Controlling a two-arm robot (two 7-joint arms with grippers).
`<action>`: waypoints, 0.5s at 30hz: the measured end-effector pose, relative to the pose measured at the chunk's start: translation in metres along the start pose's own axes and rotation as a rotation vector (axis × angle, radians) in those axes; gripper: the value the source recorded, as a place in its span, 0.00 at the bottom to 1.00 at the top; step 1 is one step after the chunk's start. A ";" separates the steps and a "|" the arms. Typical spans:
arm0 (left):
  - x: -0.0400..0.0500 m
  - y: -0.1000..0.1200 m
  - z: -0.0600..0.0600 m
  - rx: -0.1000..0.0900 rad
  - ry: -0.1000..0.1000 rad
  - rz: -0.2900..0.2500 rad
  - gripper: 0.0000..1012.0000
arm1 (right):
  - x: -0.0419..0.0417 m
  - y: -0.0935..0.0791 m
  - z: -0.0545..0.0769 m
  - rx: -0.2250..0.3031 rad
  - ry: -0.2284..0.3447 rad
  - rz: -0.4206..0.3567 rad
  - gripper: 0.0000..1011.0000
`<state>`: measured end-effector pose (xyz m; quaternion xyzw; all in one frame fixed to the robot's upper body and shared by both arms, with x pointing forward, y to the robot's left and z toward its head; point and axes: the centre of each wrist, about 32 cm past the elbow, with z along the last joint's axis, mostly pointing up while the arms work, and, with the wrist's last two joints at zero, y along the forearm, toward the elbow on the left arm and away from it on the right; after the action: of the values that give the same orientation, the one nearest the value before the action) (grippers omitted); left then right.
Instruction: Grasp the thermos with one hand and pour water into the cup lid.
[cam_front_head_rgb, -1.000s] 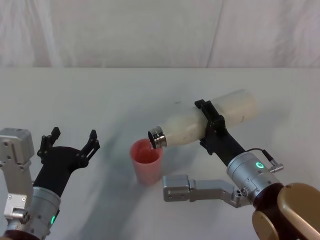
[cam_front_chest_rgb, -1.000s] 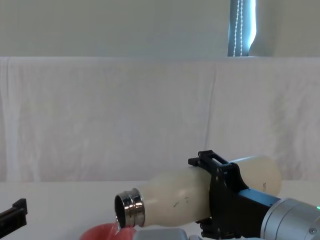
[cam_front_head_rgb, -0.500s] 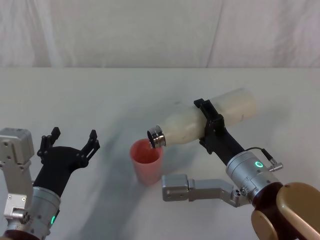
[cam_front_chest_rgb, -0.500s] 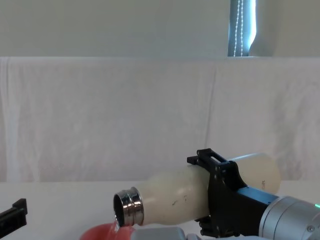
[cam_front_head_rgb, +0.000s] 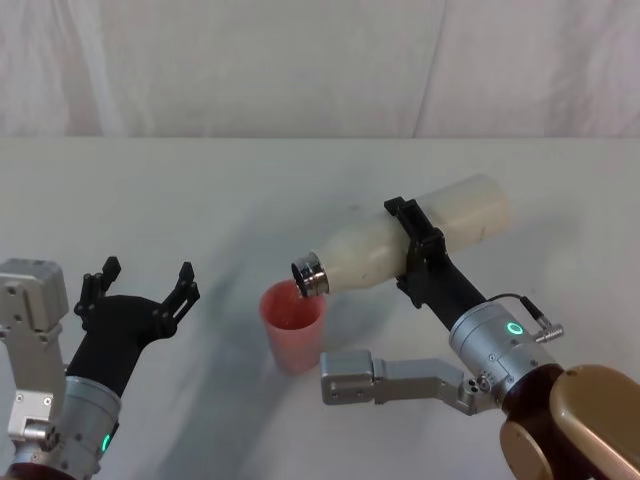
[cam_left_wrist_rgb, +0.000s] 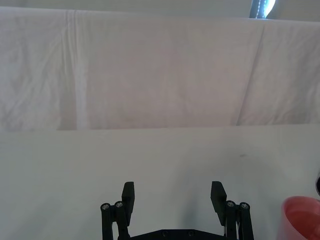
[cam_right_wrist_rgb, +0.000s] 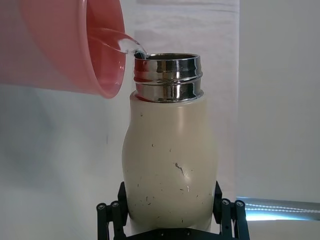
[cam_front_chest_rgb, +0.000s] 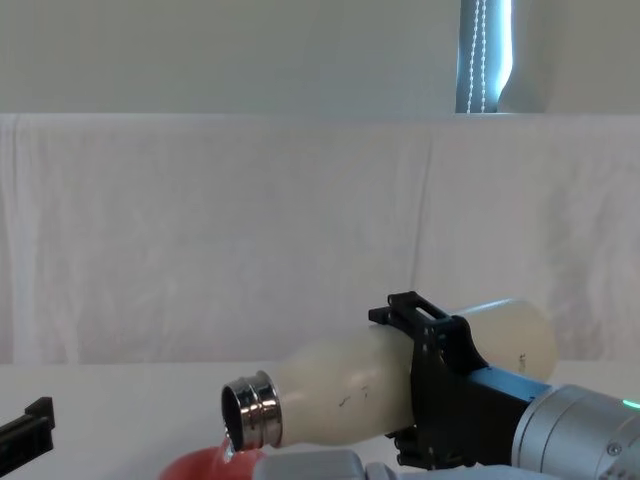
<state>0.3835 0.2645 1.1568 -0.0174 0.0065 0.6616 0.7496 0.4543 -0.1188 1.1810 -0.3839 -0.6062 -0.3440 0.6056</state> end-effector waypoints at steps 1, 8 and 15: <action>0.0000 0.000 0.000 0.000 0.000 0.000 0.99 | 0.0003 0.000 0.000 0.000 0.000 0.000 0.95; 0.0000 0.000 0.000 0.000 0.000 0.000 0.99 | 0.0013 0.001 0.001 0.002 -0.001 -0.002 0.95; 0.0000 0.000 0.000 0.000 0.000 0.000 0.99 | 0.0014 0.001 0.000 0.002 0.000 -0.001 0.95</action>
<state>0.3835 0.2645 1.1568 -0.0174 0.0064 0.6616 0.7496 0.4551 -0.1178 1.1824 -0.3832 -0.6068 -0.3434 0.6058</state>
